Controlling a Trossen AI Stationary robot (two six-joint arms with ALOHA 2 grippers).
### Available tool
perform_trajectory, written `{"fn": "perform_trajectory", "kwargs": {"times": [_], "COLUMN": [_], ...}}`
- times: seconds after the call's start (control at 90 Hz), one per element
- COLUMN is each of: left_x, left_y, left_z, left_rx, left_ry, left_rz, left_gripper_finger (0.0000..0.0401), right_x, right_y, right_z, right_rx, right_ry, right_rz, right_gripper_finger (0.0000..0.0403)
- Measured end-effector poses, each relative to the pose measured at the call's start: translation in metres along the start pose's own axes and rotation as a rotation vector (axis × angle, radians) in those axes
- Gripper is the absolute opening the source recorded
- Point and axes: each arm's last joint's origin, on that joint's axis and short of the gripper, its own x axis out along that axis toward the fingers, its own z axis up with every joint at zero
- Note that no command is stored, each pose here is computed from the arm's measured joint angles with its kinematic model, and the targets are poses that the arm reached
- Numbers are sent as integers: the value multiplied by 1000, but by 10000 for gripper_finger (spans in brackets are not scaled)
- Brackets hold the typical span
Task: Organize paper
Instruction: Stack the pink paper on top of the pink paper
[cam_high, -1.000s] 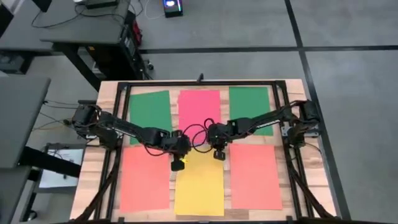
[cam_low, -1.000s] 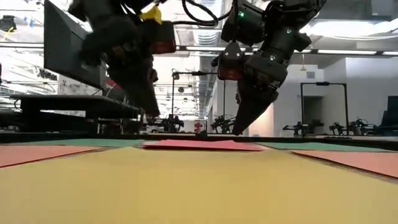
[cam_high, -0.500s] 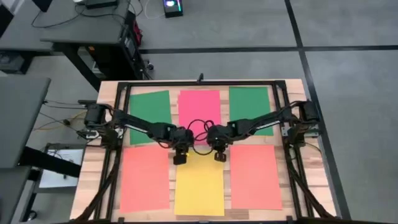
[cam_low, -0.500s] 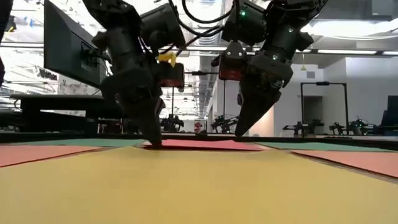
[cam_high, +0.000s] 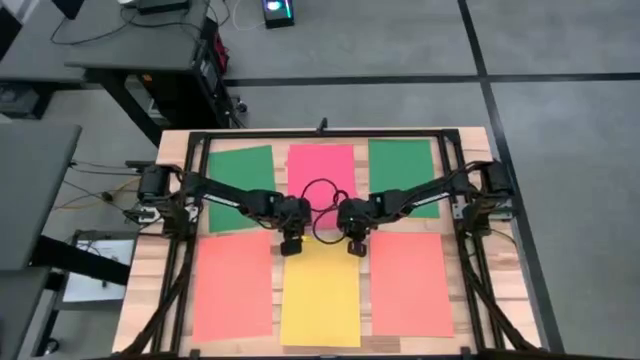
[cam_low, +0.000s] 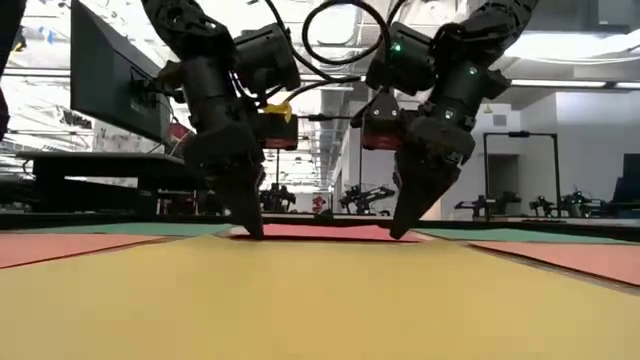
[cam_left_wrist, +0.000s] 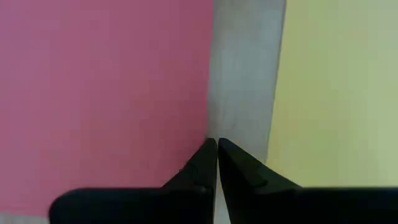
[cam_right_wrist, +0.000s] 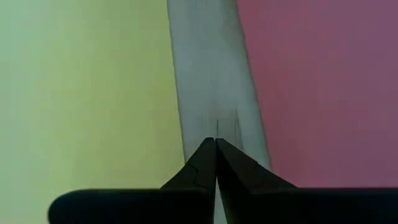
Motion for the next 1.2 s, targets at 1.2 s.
{"fn": "perform_trajectory", "kwargs": {"times": [1.2], "left_x": [-1], "left_y": [12], "left_z": [-8], "left_rx": [-41], "left_ry": [95], "left_rz": [42], "left_gripper_finger": [0], "right_x": [2], "right_y": [-9], "right_z": [-4], "right_rx": [39], "right_ry": [-6], "right_rz": [-34], "right_gripper_finger": [0]}}
